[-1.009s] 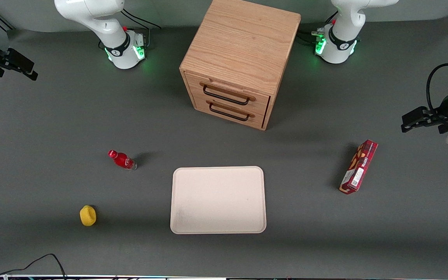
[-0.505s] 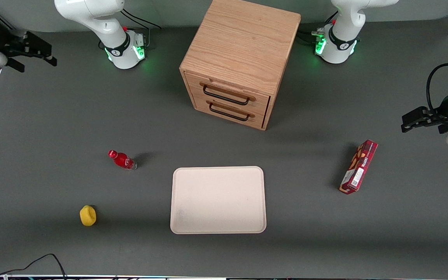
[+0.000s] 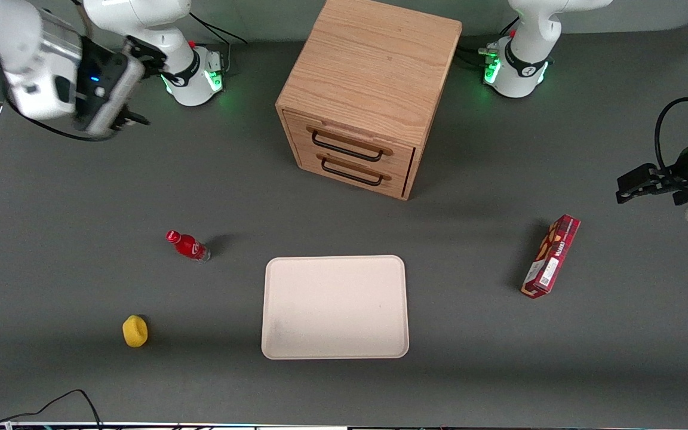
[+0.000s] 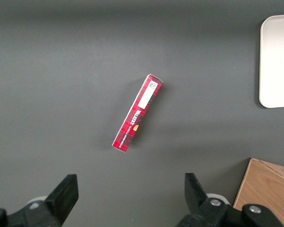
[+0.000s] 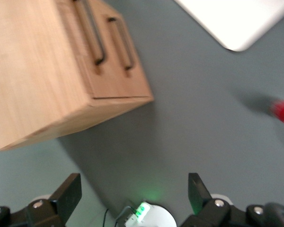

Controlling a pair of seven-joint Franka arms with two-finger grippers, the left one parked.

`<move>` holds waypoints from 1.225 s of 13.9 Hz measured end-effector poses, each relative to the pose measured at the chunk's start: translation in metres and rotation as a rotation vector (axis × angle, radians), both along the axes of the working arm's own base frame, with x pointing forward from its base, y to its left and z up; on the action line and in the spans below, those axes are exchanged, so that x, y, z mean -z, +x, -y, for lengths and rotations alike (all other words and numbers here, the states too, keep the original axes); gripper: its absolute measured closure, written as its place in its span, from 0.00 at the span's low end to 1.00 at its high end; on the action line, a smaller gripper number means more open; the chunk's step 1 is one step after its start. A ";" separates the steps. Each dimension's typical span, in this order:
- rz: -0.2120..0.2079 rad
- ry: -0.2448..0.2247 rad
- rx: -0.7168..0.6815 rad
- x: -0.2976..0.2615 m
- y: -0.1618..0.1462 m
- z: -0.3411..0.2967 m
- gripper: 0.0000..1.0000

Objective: Open upper drawer
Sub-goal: 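Move the right gripper to the upper drawer's black handle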

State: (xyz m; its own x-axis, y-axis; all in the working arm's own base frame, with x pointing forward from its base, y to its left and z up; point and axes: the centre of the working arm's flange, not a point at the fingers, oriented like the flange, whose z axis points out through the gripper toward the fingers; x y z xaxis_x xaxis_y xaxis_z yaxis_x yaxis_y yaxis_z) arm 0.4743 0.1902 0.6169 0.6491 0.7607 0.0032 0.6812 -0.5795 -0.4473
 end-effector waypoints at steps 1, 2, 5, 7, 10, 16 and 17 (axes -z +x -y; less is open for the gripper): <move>-0.020 0.014 -0.048 0.016 0.003 -0.025 0.00; -0.026 0.025 -0.091 0.033 0.006 -0.055 0.00; -0.022 0.072 -0.174 0.086 0.013 -0.132 0.00; -0.027 0.102 -0.187 0.117 0.020 -0.160 0.00; -0.039 0.128 -0.158 0.156 0.034 -0.179 0.00; -0.038 0.123 -0.109 0.199 0.027 -0.228 0.00; -0.042 0.116 -0.103 0.204 0.025 -0.233 0.00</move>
